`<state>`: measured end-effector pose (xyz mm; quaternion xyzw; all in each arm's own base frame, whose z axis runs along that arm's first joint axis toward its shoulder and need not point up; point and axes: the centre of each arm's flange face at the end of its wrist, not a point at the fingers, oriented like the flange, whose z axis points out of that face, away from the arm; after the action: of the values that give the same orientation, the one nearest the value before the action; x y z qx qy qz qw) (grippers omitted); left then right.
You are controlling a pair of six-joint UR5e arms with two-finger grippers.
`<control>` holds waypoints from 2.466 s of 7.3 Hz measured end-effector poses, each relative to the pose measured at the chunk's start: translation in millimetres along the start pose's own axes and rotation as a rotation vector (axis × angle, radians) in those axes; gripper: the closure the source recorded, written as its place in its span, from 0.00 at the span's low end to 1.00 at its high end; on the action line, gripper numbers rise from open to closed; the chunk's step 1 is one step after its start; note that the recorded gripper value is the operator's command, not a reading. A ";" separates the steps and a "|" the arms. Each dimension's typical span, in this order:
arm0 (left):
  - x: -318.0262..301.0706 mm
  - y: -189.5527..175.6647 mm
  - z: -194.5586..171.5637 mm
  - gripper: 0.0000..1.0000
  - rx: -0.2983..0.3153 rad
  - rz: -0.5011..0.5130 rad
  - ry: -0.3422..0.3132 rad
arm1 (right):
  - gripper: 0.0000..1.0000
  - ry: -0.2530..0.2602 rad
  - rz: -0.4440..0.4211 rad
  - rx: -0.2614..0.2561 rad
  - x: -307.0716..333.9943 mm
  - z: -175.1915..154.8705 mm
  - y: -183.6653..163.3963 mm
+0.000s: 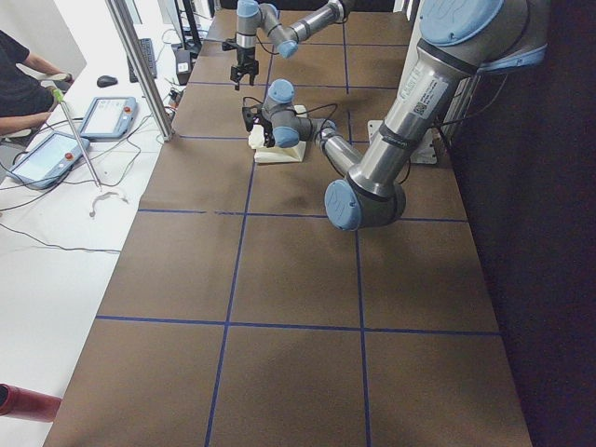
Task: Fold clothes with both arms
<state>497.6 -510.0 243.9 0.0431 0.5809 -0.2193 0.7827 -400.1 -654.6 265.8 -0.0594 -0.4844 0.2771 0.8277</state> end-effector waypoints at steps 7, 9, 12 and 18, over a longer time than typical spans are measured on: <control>-16.0 95.3 38.2 0.00 -0.206 0.024 0.022 | 0.00 -0.019 -0.032 0.051 18.4 -39.0 -50.6; -10.3 117.1 26.0 0.00 -0.288 0.050 0.041 | 0.00 -0.020 -0.039 0.055 18.4 -41.0 -52.8; -15.7 198.4 35.0 0.00 -0.400 0.127 0.041 | 0.00 -0.018 -0.070 0.061 20.5 -43.9 -58.9; -54.9 98.8 -42.4 0.00 -0.249 0.295 0.019 | 0.00 0.044 -0.249 0.099 94.5 -56.6 -114.9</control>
<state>486.1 -391.4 262.7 0.0326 0.5983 -0.0278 0.8001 -271.0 -692.7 350.9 0.0358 -0.4555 0.1946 0.8680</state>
